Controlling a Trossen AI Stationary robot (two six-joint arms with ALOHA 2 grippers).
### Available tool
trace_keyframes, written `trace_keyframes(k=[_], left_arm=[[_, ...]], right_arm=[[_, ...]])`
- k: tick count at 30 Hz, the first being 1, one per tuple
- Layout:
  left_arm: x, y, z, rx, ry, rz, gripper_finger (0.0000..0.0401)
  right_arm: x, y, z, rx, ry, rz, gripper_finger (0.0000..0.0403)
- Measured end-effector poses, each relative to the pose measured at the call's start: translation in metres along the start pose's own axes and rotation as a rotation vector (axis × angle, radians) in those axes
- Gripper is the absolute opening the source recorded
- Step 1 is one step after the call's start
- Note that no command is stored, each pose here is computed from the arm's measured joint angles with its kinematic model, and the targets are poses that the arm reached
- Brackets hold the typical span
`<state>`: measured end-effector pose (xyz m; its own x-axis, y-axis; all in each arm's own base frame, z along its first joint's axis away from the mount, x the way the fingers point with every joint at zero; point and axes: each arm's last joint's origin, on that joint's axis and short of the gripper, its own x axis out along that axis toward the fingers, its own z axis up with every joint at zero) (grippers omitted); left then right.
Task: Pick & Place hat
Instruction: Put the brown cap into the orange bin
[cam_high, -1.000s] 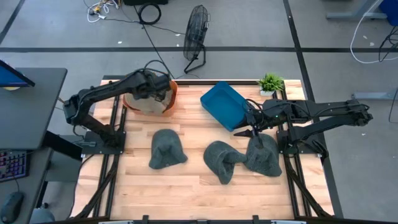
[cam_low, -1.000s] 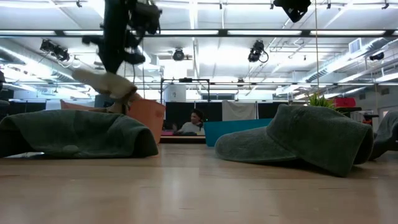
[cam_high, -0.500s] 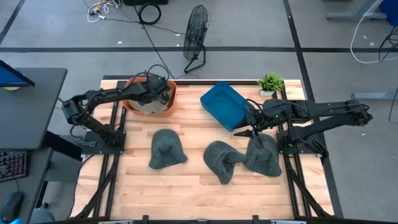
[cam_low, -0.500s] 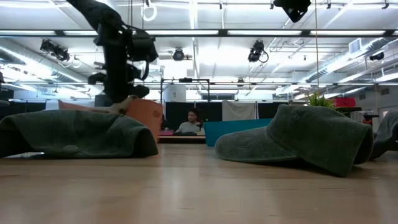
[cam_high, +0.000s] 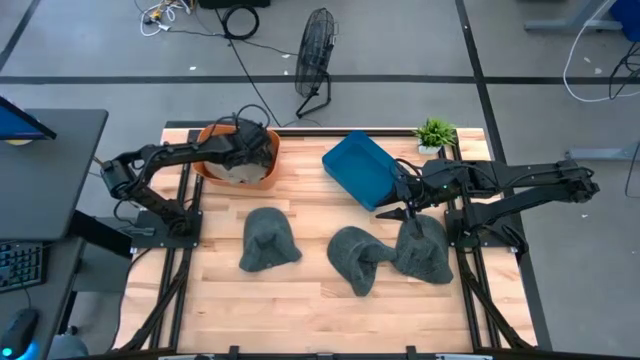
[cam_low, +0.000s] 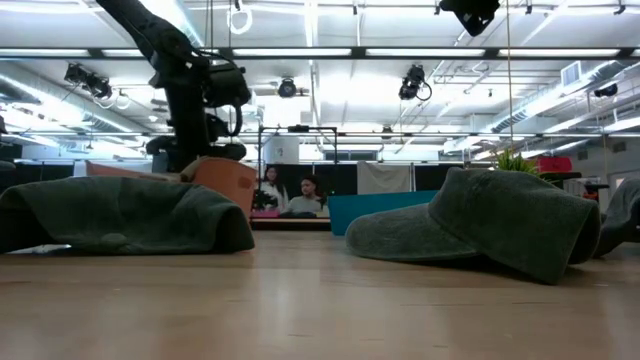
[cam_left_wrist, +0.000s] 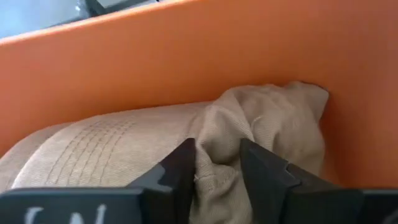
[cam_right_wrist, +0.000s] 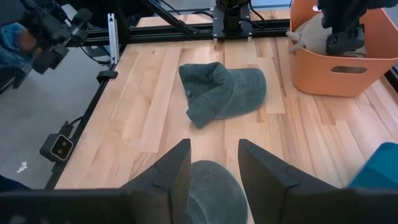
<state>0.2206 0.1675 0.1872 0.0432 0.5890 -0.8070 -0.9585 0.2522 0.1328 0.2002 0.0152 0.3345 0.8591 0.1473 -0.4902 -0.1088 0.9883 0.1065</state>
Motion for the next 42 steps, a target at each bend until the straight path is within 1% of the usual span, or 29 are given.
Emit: trace_keyframes(k=[4,9,11,13,18,20,23,24,29,32,38,42], left_arm=[[-0.017,-0.002,0.012,0.012,0.031,-0.031,0.0149],[-0.059,-0.003,0.035,0.076,0.086,-0.009,0.0147],[-0.074,-0.004,0.038,0.110,0.112,0.004,0.0140],[-0.086,-0.008,0.040,0.113,0.118,-0.011,0.0131],[-0.103,-0.020,0.031,0.108,0.198,-0.114,0.0092],[-0.104,-0.025,0.024,0.117,0.220,-0.127,0.0065],[-0.102,-0.029,0.011,0.102,0.248,-0.113,0.0017],[-0.102,-0.030,0.008,0.097,0.253,-0.109,0.0010],[-0.100,-0.035,-0.006,0.098,0.276,-0.111,0.0003],[-0.093,-0.037,-0.012,0.104,0.282,-0.112,0.0003],[-0.064,-0.035,-0.028,0.072,0.277,-0.113,0.0002],[-0.043,-0.029,-0.034,0.021,0.260,-0.121,0.0002]], right_arm=[[0.000,0.000,0.000,0.000,0.000,0.000,0.0137],[0.000,0.000,0.000,0.000,0.000,0.000,0.0137],[0.000,0.000,0.000,0.000,0.000,0.000,0.0137],[0.000,0.000,0.000,0.000,0.001,0.000,0.0137],[0.000,0.000,0.000,0.000,0.001,0.000,0.0137],[0.000,0.000,0.000,0.000,0.001,0.000,0.0137],[0.000,0.000,0.000,0.000,0.002,0.000,0.0137],[0.000,0.000,0.000,0.000,0.001,0.000,0.0137],[0.000,0.000,0.000,0.000,0.001,0.000,0.0137],[0.000,0.000,0.000,0.000,0.001,0.000,0.0137],[0.000,0.000,0.000,0.000,0.002,0.000,0.0137],[0.000,0.000,0.000,0.000,0.001,0.000,0.0137]])
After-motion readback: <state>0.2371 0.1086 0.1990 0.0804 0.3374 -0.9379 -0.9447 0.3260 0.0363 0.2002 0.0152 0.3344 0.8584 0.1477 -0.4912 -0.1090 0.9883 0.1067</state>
